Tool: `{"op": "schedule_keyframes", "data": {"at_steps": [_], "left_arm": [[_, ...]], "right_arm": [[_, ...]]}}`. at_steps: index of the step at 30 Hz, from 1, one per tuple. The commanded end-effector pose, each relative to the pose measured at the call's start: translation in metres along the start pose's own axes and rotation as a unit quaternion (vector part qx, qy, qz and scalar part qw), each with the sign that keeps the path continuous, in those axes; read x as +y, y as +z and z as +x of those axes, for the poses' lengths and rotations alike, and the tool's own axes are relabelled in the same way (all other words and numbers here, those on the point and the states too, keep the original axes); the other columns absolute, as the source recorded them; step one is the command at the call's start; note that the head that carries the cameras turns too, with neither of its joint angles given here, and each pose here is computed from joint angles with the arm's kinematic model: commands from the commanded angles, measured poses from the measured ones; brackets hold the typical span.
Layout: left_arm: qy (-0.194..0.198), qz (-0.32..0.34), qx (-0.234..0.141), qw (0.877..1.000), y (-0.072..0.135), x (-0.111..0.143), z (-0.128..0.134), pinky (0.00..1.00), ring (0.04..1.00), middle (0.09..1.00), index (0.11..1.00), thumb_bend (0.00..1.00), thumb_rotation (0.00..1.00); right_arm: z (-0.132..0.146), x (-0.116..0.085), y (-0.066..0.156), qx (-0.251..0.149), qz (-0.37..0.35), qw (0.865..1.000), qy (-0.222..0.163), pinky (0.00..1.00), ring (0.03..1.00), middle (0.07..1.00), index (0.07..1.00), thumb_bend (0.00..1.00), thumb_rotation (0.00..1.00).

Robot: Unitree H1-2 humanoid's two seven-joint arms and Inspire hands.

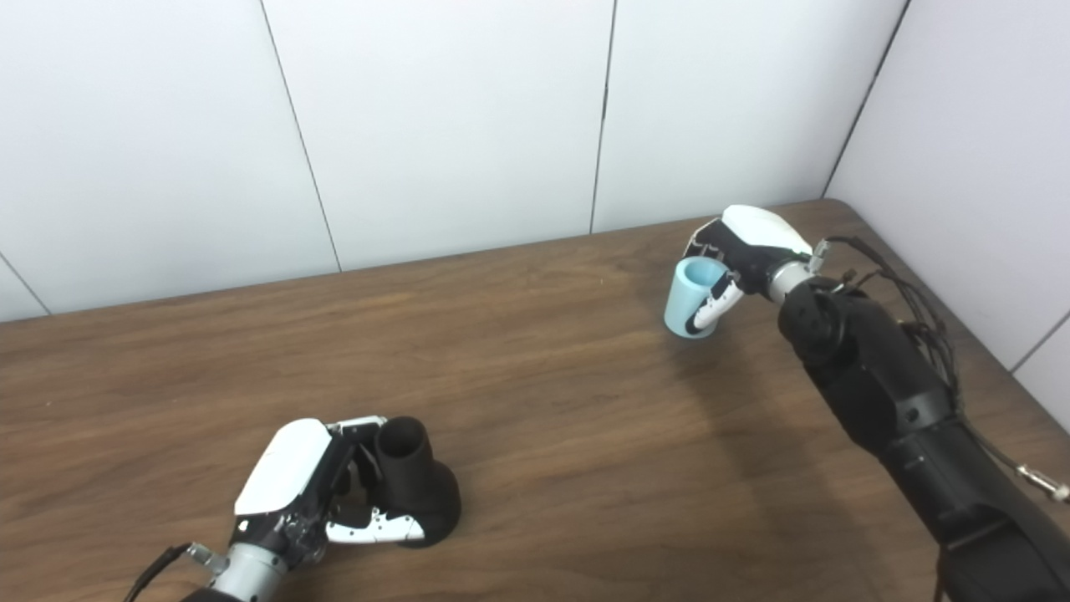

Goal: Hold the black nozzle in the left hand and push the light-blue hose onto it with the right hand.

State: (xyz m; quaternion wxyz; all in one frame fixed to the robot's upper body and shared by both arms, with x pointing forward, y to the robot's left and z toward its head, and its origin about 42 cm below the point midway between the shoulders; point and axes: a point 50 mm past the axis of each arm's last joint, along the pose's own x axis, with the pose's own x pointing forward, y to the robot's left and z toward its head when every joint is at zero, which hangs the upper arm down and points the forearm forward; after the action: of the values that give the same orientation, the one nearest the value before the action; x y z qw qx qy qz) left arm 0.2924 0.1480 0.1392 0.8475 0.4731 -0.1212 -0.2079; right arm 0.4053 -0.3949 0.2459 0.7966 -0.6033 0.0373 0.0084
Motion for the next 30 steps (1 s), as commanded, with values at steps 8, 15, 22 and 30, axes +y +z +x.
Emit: {"op": "schedule_keyframes", "data": {"at_steps": [8, 15, 22, 30], "left_arm": [[-0.1, 0.009, 0.08, 0.992, -0.025, -0.036, -0.028, 0.35, 0.383, 0.441, 0.517, 0.5, 0.0], [-0.101, 0.008, 0.088, 0.991, -0.017, -0.043, -0.024, 0.37, 0.383, 0.443, 0.517, 0.5, 0.0], [-0.098, 0.011, 0.087, 0.991, -0.008, -0.05, -0.021, 0.38, 0.369, 0.437, 0.488, 0.5, 0.0], [-0.103, 0.0, 0.098, 0.99, 0.005, -0.053, -0.018, 0.45, 0.455, 0.51, 0.476, 0.5, 0.0]], "right_arm": [[-0.033, -0.041, 0.05, -0.085, 0.024, 0.992, -0.087, 0.46, 0.404, 0.523, 0.492, 0.52, 0.0], [-0.066, -0.043, 0.095, -0.147, 0.052, 0.984, -0.086, 0.4, 0.391, 0.516, 0.511, 0.51, 0.0], [-0.096, -0.039, 0.115, -0.178, 0.092, 0.977, -0.068, 0.41, 0.393, 0.501, 0.52, 0.52, 0.0], [-0.121, -0.034, 0.131, -0.214, 0.119, 0.968, -0.045, 0.44, 0.411, 0.516, 0.487, 0.52, 0.0]]}}
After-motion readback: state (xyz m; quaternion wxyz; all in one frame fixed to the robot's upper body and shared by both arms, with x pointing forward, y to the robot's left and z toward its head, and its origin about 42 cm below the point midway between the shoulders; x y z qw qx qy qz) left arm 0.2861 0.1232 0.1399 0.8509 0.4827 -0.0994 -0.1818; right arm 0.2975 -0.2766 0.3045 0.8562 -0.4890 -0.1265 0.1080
